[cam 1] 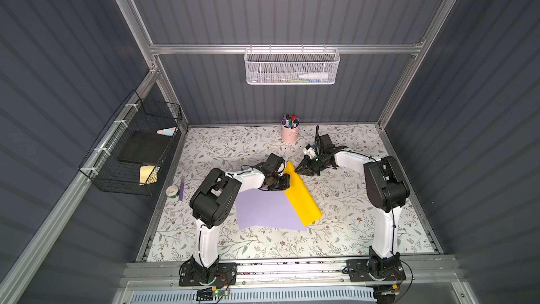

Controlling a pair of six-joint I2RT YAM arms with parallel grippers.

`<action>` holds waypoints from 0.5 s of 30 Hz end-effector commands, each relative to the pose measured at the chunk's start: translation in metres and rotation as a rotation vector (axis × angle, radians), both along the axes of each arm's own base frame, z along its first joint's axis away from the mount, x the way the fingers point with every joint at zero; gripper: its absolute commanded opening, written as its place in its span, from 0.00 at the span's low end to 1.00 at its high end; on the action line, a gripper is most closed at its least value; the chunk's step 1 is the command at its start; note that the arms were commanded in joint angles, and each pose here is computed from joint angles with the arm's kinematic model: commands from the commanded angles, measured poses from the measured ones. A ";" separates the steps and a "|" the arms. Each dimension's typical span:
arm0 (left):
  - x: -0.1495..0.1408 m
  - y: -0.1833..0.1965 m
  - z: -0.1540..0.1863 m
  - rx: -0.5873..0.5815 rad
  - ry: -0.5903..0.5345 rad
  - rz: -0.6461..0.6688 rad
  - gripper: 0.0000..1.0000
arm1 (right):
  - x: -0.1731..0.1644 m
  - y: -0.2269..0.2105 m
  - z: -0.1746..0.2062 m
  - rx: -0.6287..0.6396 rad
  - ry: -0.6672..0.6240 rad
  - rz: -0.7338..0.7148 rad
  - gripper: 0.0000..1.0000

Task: Fold the rectangular paper in half along the long edge
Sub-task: Fold the paper.

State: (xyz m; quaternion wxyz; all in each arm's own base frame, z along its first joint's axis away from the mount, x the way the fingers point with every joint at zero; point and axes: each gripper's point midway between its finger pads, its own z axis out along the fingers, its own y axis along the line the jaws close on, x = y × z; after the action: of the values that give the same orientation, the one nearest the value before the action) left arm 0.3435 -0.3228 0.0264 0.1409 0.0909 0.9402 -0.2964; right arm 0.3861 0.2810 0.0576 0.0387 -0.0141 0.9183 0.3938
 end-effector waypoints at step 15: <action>-0.006 0.007 0.031 -0.008 -0.059 -0.003 0.31 | -0.009 0.005 -0.021 -0.073 0.029 0.053 0.21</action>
State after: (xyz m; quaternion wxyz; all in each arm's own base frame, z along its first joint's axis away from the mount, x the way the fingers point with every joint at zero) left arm 0.3390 -0.3170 0.0344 0.1478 0.0913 0.9402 -0.2928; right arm 0.3766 0.2859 0.0345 0.0124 -0.0243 0.9290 0.3691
